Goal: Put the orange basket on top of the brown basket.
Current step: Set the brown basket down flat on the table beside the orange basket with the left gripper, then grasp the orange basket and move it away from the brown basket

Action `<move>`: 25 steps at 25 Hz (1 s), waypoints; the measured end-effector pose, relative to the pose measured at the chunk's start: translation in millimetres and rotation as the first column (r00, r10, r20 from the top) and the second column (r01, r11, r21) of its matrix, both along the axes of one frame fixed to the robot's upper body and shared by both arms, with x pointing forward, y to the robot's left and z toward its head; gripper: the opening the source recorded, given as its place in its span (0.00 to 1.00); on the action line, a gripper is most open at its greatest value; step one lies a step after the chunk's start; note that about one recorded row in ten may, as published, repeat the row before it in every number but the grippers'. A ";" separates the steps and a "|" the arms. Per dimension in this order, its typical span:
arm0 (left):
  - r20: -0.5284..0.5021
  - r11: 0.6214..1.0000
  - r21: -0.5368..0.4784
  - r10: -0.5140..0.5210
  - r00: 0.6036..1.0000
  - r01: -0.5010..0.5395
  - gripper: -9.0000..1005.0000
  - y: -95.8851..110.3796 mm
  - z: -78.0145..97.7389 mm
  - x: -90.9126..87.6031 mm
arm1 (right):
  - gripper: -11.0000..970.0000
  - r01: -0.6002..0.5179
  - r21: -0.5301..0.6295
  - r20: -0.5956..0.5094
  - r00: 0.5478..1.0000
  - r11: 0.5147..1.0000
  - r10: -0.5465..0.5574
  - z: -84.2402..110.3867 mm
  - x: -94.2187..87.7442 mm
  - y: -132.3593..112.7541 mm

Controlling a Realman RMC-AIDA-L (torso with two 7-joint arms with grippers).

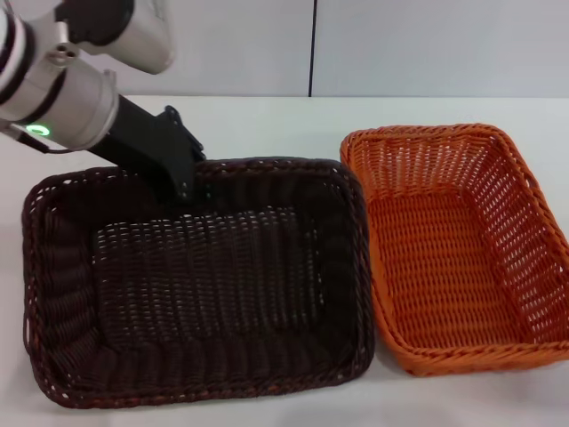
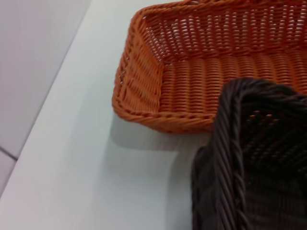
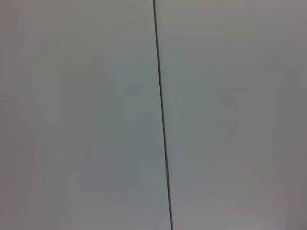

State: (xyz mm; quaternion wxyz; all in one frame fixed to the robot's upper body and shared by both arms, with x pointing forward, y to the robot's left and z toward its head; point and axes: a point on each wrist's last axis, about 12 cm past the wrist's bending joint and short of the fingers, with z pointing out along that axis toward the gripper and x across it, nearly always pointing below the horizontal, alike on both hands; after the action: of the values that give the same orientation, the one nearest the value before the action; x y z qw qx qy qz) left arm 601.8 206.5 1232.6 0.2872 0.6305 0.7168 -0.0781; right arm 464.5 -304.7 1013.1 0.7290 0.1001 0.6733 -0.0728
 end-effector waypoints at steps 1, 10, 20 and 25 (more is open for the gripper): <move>0.000 1.000 0.000 0.000 1.000 0.000 0.19 0.0 0.0 0.0 | 0.84 0.000 0.000 0.000 1.000 1.000 0.000 0.0 0.0 0.0; 0.103 0.998 0.058 0.009 0.995 -0.016 0.19 -24.4 -13.9 17.7 | 0.84 -0.008 -0.007 -0.001 1.000 1.000 0.008 0.7 3.0 -0.7; 0.181 0.998 0.035 0.038 0.983 -0.045 0.56 -35.8 -16.5 22.5 | 0.84 -0.012 -0.009 -0.007 1.000 1.000 0.012 0.2 4.2 -0.9; 0.369 0.981 -0.102 0.190 0.910 -0.164 0.70 -26.1 1.8 26.1 | 0.84 -0.012 -0.004 -0.001 1.000 1.000 0.012 1.8 6.0 -0.2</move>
State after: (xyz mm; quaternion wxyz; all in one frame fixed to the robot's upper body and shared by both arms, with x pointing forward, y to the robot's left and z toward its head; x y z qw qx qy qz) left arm 627.9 180.4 1234.3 0.4470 0.5559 0.6993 0.0464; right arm 470.6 -304.9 1014.9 0.7293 0.0947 0.6740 -0.0698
